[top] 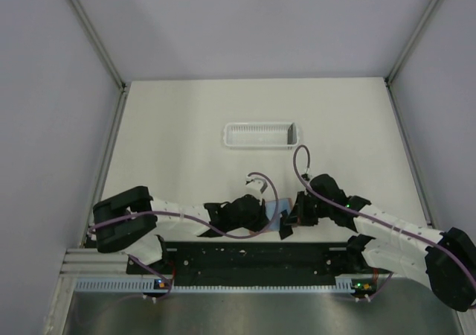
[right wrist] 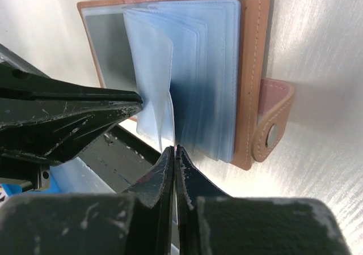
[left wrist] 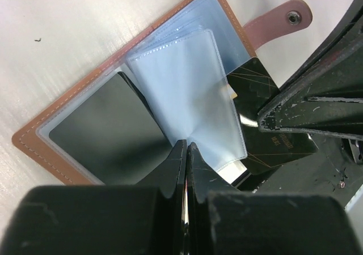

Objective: Put the credit cards into the card holder
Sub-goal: Turn over the card holder at the center of the board.

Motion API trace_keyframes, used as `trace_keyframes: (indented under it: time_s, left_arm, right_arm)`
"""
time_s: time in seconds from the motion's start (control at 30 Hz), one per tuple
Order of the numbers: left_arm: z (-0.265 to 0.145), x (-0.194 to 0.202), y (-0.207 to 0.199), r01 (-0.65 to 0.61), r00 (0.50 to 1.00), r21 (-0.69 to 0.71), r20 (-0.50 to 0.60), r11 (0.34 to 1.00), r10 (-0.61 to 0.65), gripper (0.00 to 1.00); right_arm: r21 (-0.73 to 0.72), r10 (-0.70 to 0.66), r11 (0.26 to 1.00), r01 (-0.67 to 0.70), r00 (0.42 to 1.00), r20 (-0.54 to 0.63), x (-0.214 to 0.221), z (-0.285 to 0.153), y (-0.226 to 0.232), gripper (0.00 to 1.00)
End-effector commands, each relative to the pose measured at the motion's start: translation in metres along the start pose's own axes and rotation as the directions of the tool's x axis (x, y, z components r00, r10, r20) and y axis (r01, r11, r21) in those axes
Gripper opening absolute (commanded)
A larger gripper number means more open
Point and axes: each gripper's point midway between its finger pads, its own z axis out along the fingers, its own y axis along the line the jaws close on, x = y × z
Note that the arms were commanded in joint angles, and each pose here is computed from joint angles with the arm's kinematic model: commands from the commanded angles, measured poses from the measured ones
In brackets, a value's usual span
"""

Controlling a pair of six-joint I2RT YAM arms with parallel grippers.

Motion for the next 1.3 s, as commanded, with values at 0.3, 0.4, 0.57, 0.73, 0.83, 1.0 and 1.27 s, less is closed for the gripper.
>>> trace_keyframes:
  time_s: [0.3, 0.4, 0.57, 0.73, 0.83, 1.0, 1.27]
  left_arm:
    - [-0.032, -0.035, -0.019, -0.021, 0.996, 0.046, 0.088, 0.999, 0.017, 0.00]
    - [-0.038, -0.039, -0.016, -0.024, 0.994, 0.039, 0.104, 0.999, 0.020, 0.00]
    - [-0.044, -0.037, -0.010, -0.028, 0.994, 0.026, 0.109, 0.999, 0.025, 0.00]
    - [-0.049, -0.037, -0.008, -0.029, 0.993, 0.028, 0.117, 0.999, 0.026, 0.00]
    - [-0.053, -0.039, -0.007, -0.028, 0.991, 0.031, 0.128, 0.999, 0.024, 0.00]
    - [-0.061, -0.043, -0.005, -0.031, 0.989, 0.030, 0.145, 0.999, 0.026, 0.00]
    - [-0.069, -0.045, -0.002, -0.031, 0.987, 0.028, 0.159, 0.999, 0.027, 0.00]
  right_arm:
    - [-0.070, -0.018, 0.997, 0.025, 0.996, 0.087, -0.017, 0.001, 0.018, 0.00]
    - [-0.074, -0.022, 0.997, 0.029, 0.994, 0.105, -0.022, -0.001, 0.020, 0.00]
    - [-0.066, -0.024, 0.997, 0.032, 0.993, 0.117, -0.026, -0.004, 0.023, 0.00]
    - [-0.081, -0.025, 0.996, 0.035, 0.991, 0.129, -0.030, -0.007, 0.030, 0.00]
    - [-0.088, -0.024, 0.995, 0.035, 0.991, 0.132, -0.032, -0.009, 0.034, 0.00]
    - [-0.096, -0.021, 0.995, 0.034, 0.991, 0.136, -0.035, -0.010, 0.039, 0.00]
    - [-0.094, -0.022, 0.995, 0.034, 0.992, 0.127, -0.036, -0.007, 0.043, 0.00]
